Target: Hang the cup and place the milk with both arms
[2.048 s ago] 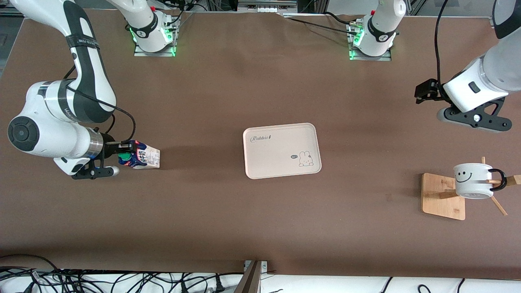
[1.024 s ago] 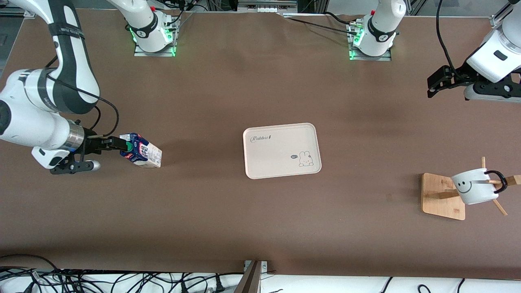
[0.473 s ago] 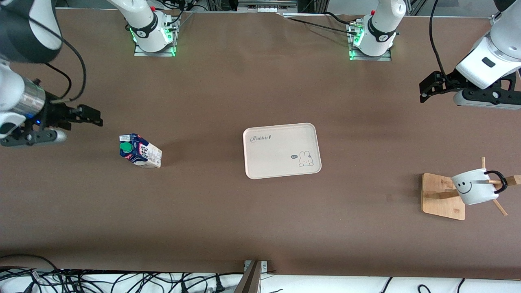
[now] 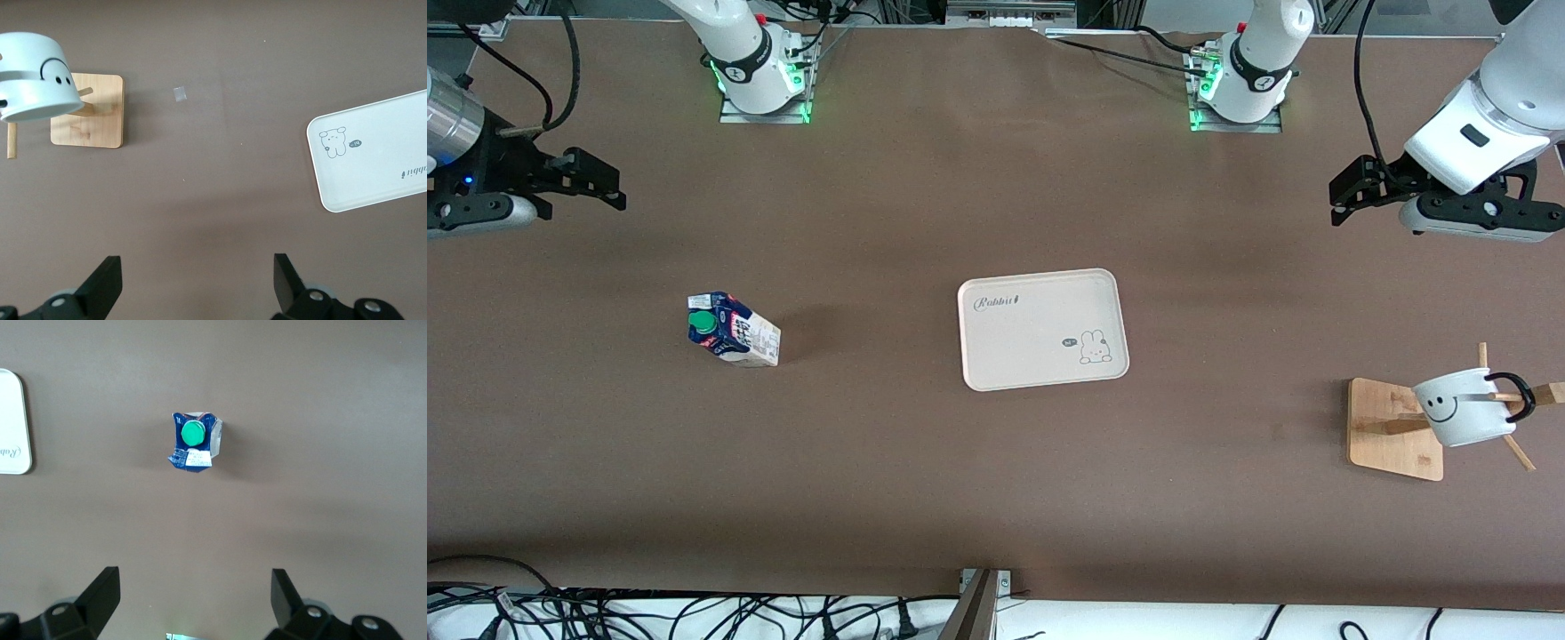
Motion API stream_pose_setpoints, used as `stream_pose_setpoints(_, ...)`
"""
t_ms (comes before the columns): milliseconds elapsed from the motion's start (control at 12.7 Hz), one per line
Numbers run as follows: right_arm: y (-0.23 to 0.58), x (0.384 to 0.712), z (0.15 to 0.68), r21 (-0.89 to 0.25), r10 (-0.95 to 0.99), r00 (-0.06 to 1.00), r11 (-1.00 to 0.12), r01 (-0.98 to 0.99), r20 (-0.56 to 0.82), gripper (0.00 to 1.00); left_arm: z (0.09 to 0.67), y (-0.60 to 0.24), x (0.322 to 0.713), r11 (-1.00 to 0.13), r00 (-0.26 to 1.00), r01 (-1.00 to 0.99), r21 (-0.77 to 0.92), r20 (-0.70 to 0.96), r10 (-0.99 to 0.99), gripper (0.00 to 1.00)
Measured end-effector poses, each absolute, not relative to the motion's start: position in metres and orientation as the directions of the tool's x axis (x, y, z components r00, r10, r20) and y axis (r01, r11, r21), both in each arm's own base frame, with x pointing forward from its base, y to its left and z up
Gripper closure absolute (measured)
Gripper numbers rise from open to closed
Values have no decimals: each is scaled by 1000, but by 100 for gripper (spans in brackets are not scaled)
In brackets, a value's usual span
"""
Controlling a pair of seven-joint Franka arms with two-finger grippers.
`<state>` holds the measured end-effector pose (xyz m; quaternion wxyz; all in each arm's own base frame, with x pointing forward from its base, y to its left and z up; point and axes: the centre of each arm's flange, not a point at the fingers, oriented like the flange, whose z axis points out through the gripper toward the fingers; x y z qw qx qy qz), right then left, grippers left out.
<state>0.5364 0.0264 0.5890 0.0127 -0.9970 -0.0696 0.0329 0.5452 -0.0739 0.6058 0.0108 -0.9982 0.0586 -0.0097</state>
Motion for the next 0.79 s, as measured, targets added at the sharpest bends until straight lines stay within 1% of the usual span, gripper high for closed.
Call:
stream_pose_setpoints(158, 41, 533, 595, 2, 165, 985, -986, 165, -50, 0, 606, -71, 546, -994, 994, -111, -23, 18, -111, 0)
stream_pose_setpoints(788, 38, 536, 594, 5, 183, 982, -983, 183, -47, 0, 603, -68, 544, -995, 995, -100, -23, -7, -100, 0)
